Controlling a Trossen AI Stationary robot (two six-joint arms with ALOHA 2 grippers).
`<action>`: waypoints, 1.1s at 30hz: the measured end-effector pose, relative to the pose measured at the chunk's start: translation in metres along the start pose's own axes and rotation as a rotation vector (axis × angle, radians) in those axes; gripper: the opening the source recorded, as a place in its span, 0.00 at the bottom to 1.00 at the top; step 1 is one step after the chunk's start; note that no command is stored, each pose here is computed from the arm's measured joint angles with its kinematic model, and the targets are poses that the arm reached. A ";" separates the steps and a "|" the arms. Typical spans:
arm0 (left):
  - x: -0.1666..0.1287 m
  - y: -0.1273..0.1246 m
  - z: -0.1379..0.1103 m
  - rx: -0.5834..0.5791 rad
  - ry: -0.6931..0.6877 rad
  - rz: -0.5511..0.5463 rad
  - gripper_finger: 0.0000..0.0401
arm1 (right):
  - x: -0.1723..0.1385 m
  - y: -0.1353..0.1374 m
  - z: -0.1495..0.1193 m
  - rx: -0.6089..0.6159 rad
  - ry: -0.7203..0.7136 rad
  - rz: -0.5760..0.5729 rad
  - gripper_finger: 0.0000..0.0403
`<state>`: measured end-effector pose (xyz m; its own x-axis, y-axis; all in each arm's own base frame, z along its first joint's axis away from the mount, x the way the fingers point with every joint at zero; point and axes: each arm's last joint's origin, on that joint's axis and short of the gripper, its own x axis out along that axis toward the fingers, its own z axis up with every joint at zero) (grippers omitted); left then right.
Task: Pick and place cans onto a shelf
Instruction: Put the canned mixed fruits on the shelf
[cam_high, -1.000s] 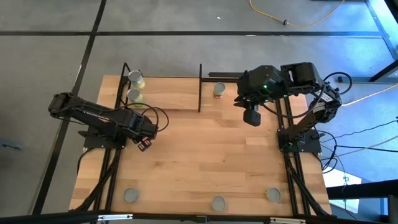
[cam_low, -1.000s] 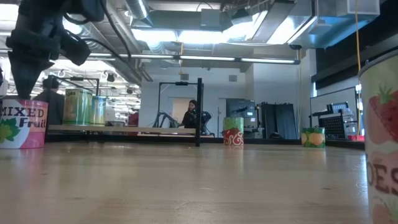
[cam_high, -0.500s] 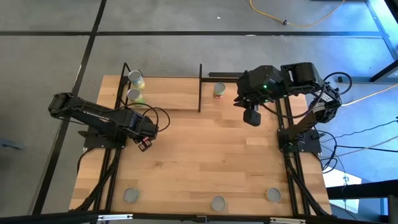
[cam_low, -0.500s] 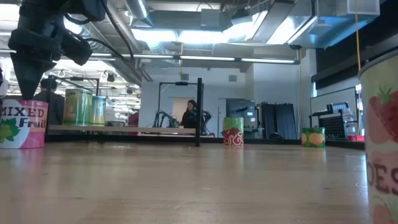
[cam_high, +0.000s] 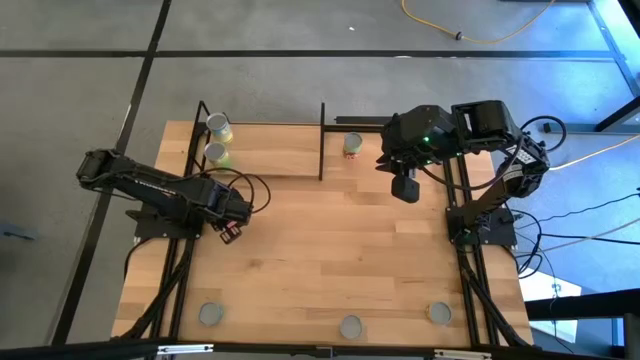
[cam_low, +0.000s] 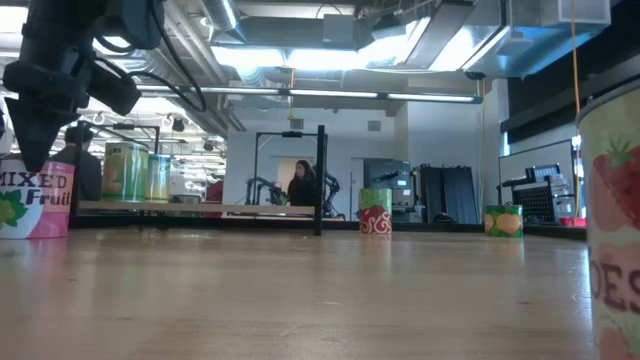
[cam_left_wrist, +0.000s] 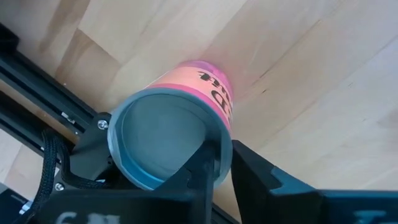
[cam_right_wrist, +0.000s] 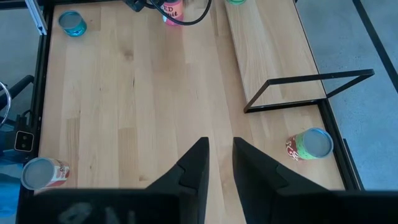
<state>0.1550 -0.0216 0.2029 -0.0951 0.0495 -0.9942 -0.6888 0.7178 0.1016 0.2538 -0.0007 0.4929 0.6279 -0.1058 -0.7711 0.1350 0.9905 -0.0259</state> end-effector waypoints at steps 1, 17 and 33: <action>0.000 0.000 0.000 0.002 0.000 0.001 0.06 | 0.000 0.000 0.000 0.000 0.000 0.000 0.18; -0.082 -0.011 0.014 0.048 -0.155 -0.113 0.02 | 0.000 0.000 0.000 0.003 -0.005 0.001 0.18; -0.175 -0.006 0.089 0.141 -0.333 0.022 0.02 | 0.000 0.000 0.001 0.002 -0.012 0.001 0.18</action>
<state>0.2395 0.0271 0.3730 0.1464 0.2722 -0.9510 -0.5809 0.8018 0.1401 0.2545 -0.0007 0.4938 0.6373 -0.1056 -0.7634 0.1355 0.9905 -0.0239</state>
